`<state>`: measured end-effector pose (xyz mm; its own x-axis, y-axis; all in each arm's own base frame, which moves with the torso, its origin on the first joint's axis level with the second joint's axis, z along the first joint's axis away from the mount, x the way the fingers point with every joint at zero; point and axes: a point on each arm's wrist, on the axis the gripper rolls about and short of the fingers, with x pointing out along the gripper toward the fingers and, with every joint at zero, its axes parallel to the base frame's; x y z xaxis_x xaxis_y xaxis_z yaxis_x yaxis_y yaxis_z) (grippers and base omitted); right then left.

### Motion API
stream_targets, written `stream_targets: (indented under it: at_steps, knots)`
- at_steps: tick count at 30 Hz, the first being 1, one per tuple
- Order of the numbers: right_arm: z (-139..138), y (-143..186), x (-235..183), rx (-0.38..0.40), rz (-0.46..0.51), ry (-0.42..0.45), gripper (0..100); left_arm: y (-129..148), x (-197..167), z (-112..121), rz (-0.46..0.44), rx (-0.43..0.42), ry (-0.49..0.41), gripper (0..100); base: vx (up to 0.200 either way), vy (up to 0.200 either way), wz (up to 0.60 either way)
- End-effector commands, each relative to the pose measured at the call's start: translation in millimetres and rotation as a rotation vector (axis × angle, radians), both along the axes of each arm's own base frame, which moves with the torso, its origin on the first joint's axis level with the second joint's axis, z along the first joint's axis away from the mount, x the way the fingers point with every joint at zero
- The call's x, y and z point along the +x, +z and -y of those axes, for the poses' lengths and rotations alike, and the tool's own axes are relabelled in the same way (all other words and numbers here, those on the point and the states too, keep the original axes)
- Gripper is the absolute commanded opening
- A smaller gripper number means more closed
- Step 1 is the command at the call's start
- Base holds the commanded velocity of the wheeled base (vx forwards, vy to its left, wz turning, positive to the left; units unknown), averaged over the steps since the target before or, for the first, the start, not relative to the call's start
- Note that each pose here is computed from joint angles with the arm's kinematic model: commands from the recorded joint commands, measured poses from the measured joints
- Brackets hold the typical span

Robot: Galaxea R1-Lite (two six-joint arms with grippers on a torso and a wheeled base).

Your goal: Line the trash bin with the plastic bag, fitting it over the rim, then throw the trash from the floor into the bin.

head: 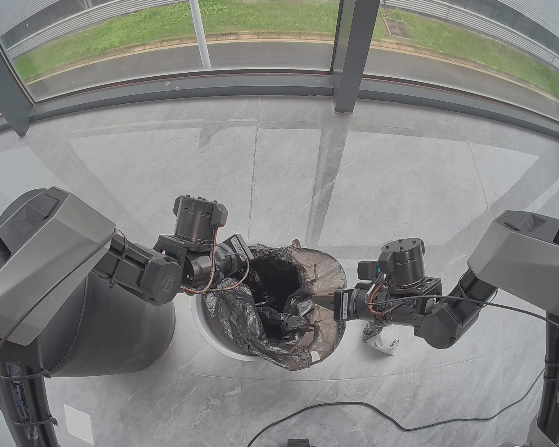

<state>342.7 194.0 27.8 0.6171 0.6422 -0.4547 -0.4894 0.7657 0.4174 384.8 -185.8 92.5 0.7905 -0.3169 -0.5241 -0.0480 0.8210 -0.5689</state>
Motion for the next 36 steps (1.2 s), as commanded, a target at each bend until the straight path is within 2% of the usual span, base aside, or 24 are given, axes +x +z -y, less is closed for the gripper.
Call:
stream_targets:
  at_steps: [1,17,25,36]
  knots:
    - [-0.1,2.2,-0.1,0.006,0.004,0.001,100,-0.6,0.3,-0.1,-0.001,0.0,0.001,0,0.0,0.0,0.0]
    - [1.2,7.3,1.4,-0.002,0.027,-0.026,100,2.5,-1.2,-0.2,0.005,-0.001,0.002,0,0.0,0.0,0.0]
    - [0.9,7.5,1.9,0.01,0.048,-0.028,100,14.6,-3.4,-2.7,0.032,-0.012,0.007,0,0.0,0.0,0.0]
    - [0.8,4.6,2.2,0.006,0.044,-0.027,100,4.9,8.0,-3.9,0.027,-0.007,0.02,0,0.0,0.0,0.0]
